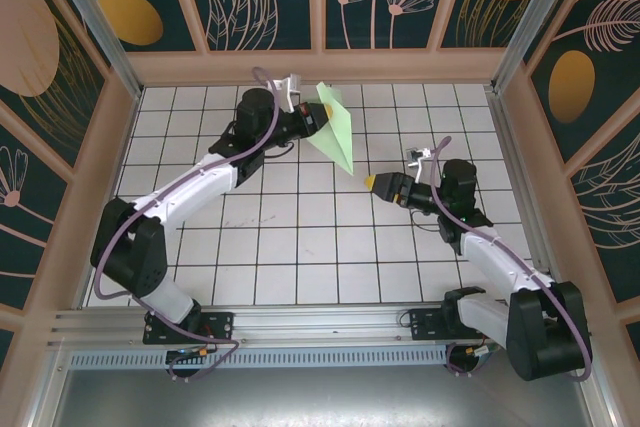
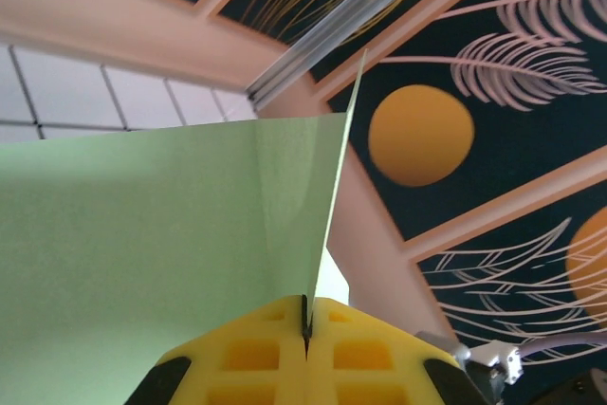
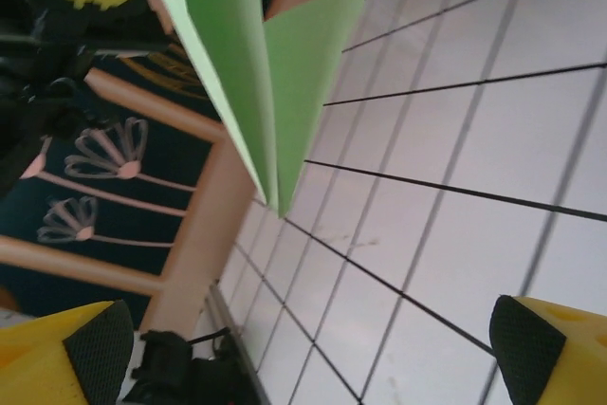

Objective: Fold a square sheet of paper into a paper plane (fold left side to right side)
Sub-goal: Turn over the paper at the center of the table.

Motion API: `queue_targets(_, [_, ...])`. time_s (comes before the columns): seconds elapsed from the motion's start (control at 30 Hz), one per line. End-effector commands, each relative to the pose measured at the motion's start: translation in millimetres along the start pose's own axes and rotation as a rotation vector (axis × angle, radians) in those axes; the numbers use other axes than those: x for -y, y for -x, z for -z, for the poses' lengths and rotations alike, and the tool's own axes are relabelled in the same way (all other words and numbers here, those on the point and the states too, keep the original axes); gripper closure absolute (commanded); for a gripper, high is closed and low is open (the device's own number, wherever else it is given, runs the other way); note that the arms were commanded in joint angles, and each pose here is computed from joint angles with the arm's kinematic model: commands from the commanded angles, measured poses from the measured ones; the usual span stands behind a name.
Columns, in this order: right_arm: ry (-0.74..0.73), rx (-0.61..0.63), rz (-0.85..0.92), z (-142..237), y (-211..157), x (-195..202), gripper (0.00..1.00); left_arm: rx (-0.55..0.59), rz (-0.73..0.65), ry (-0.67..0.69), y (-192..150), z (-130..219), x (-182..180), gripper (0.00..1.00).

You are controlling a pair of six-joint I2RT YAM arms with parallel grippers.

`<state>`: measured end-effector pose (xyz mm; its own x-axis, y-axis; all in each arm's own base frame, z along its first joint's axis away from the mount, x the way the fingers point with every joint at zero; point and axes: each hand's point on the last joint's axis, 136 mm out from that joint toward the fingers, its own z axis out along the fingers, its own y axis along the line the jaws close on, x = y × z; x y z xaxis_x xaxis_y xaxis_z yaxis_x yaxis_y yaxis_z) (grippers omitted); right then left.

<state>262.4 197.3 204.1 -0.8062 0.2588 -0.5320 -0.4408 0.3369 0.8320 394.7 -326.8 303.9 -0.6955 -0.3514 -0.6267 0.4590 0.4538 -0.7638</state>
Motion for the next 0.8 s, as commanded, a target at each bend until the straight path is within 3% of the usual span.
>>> queue_targets(0.0, [0.191,-0.008,0.094,3,7,-46,0.01,0.007,0.013,-0.098,8,6,28,0.96])
queue_targets(0.4, [0.284,-0.074,0.078,-26,20,-71,0.06,-0.030,0.085,-0.311,2,21,67,0.96])
queue_targets(0.77, [0.281,-0.077,0.115,-32,36,-80,0.36,-0.069,0.132,-0.303,-17,21,52,0.96])
